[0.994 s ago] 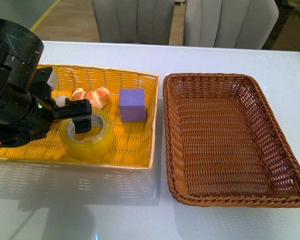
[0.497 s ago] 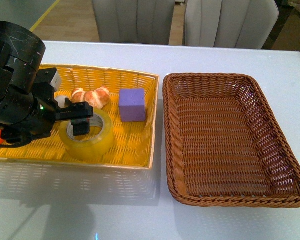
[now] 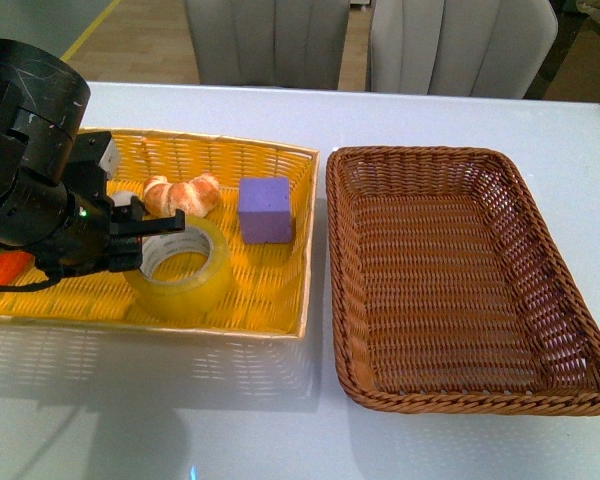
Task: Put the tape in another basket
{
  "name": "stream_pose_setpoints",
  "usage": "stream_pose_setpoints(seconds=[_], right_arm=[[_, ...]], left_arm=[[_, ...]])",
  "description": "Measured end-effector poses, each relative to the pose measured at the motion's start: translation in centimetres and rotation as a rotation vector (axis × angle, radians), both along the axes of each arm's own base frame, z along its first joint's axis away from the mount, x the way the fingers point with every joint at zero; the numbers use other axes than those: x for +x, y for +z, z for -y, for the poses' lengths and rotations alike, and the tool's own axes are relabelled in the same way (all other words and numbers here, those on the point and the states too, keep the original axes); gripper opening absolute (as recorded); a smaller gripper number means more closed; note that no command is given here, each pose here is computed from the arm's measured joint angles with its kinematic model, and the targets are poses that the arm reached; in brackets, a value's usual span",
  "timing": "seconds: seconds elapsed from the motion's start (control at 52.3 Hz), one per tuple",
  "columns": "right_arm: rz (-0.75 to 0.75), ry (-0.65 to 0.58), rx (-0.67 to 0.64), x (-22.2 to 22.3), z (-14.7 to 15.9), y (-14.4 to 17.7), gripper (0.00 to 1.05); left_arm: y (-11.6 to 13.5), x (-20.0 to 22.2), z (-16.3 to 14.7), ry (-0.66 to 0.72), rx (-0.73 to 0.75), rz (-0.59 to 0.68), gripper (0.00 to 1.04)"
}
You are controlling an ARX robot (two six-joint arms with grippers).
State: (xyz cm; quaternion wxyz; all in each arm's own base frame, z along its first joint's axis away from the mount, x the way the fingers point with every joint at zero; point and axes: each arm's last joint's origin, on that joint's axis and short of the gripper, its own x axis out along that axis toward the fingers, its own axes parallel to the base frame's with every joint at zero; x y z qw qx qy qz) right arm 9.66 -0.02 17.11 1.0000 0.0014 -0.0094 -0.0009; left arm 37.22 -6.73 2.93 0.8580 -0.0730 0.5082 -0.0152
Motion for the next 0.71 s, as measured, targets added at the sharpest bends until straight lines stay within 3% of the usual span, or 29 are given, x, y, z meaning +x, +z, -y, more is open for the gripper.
stream_pose_setpoints(seconds=[0.421,0.593,0.708], right_arm=[[0.0,0.0,0.0,0.0,0.0,0.0,0.96],[0.0,0.0,0.0,0.0,0.0,0.0,0.96],[0.0,0.0,0.0,0.0,0.0,0.0,0.96]], left_arm=[[0.6,0.2,0.4,-0.005,0.002,0.035,0.12],[3.0,0.4,0.6,-0.012,-0.016,0.097,0.12],[5.8,0.6,0.6,-0.012,-0.032,0.172,0.12]])
